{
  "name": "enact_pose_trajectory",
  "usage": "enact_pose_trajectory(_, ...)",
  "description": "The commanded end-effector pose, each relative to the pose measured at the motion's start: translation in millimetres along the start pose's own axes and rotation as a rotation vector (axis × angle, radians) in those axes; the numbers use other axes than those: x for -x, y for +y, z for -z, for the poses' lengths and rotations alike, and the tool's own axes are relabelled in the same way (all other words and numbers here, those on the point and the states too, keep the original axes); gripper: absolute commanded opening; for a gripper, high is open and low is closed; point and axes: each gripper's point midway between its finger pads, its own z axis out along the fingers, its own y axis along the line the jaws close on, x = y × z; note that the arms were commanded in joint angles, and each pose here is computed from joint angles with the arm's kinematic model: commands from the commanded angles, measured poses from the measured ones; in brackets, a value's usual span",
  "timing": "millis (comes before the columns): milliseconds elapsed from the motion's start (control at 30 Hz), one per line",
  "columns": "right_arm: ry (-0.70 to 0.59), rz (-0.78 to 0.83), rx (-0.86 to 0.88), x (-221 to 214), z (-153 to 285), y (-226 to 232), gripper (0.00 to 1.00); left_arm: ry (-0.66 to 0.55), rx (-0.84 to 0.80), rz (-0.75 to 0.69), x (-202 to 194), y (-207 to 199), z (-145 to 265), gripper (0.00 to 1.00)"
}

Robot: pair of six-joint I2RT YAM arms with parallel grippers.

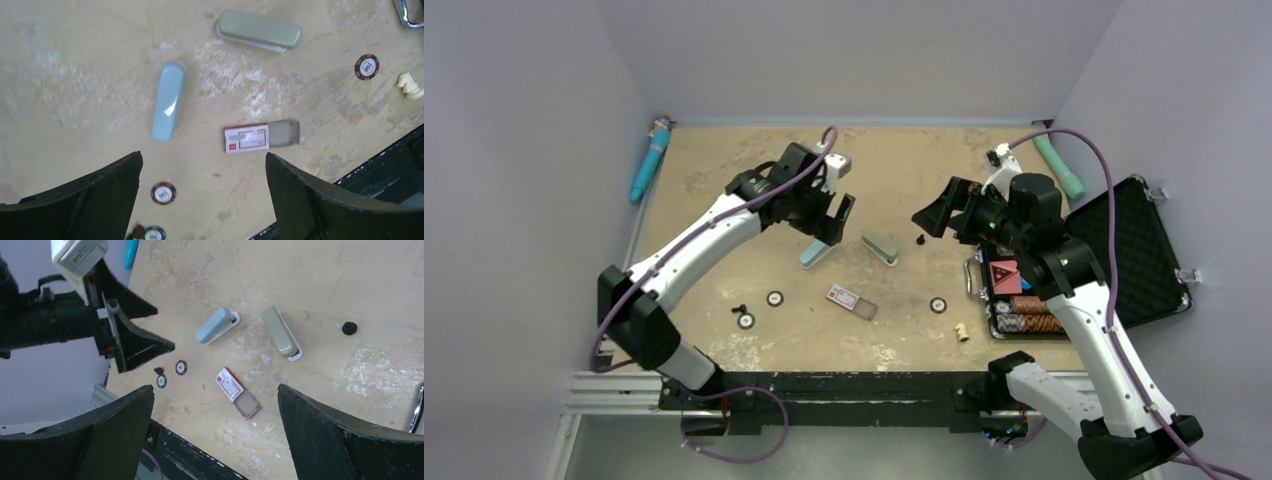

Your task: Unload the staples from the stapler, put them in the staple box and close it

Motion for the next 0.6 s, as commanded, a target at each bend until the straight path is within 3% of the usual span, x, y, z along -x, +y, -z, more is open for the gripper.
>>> enact_pose_trajectory(0, -0.007, 0.002, -0.037, -6, 6, -9, 0.99, -0.071, -0.164, -0.274, 50, -30, -28, 0.96)
enact_pose_trajectory(200, 0.022, -0.033, -0.098, -15, 12, -18, 0.99, -0.031, -0.389, -0.343, 71, -69, -82, 0.88)
enact_pose_trajectory(367, 0.065, -0.047, -0.131, -25, 17, -24, 0.99, -0.018, -0.412, -0.352, 78, -82, -113, 0.85)
enact_pose_trajectory(567, 0.128, -0.058, -0.143, -37, 13, -29, 0.99, 0.014, -0.470, -0.448, 56, -89, -134, 0.85)
